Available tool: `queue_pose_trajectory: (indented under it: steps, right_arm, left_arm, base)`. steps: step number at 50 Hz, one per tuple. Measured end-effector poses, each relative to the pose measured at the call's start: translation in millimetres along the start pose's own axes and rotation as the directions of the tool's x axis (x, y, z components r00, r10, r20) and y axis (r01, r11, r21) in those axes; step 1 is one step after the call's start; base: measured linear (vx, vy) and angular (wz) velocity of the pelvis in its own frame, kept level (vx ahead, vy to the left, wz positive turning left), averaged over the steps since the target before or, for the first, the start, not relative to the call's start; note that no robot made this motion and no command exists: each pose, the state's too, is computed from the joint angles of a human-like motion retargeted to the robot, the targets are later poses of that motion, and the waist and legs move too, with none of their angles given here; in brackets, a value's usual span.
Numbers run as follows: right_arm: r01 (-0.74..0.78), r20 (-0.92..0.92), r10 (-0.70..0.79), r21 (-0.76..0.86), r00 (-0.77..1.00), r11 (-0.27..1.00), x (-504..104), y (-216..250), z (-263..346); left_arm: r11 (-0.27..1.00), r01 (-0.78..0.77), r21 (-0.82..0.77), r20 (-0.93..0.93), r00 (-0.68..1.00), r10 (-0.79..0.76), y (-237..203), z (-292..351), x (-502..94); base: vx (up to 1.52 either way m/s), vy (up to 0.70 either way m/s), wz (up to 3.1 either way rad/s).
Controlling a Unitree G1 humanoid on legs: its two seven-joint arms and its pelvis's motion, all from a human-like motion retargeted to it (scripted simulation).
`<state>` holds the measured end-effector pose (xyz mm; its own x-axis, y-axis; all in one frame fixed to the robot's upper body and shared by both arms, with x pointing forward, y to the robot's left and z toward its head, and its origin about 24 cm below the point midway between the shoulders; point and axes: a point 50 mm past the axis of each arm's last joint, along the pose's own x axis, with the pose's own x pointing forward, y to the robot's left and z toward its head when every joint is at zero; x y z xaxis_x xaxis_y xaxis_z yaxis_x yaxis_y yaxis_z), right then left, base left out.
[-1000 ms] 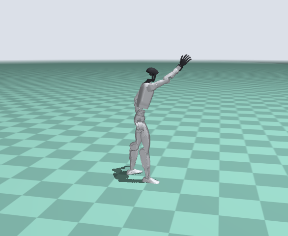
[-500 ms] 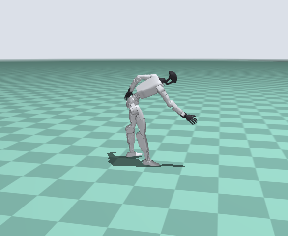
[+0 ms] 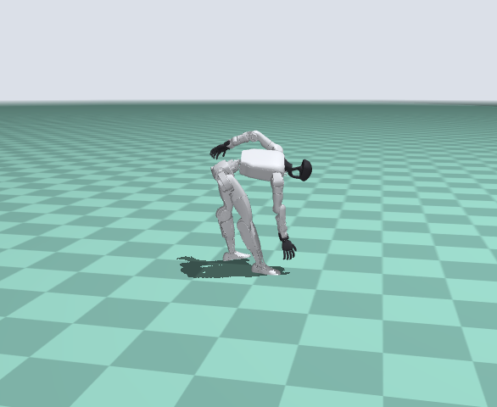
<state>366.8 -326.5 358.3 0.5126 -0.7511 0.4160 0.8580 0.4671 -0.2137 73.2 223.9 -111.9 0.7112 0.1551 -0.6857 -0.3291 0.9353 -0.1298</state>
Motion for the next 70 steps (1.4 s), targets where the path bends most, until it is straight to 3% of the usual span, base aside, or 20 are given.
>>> queue_pose_trajectory:
  steps: [14, 23, 34, 43, 55, 70]
  right_arm:
    - [0.054, 0.082, -0.052, -0.022, 0.995, 0.998, 2, -9, 15]
    - [0.101, 0.175, -0.122, 0.125, 0.977, 0.987, 11, -41, 70]
    - [0.057, 0.362, -0.190, 0.347, 0.913, 0.936, 0, -81, 158]
    - [0.004, 0.499, -0.261, 0.457, 0.827, 0.889, -24, -117, 222]
    - [-0.025, 0.555, -0.325, 0.530, 0.766, 0.848, -44, -152, 261]
    - [-0.060, 0.579, -0.293, 0.513, 0.761, 0.856, -49, -143, 265]
  left_arm:
    - [0.994, -0.109, 0.026, 0.006, 0.994, 0.109, 11, 3, 8]
    - [0.985, -0.149, 0.092, 0.056, 0.988, 0.145, 13, 24, 29]
    - [0.884, -0.366, 0.290, 0.087, 0.930, 0.356, 53, 35, 34]
    - [0.868, -0.436, 0.236, 0.114, 0.900, 0.421, 79, 54, 30]
    - [0.837, -0.497, 0.230, 0.093, 0.867, 0.489, 95, 52, 24]
    - [0.857, -0.472, 0.209, 0.073, 0.881, 0.467, 90, 44, 21]
  base:
    - [0.04, 0.06, -0.81]
    - [0.15, 0.11, -0.65]
    - [0.19, 0.11, -0.29]
    - [0.17, 0.06, -0.08]
    - [0.05, 0.03, -0.06]
    - [0.00, 0.00, 0.00]
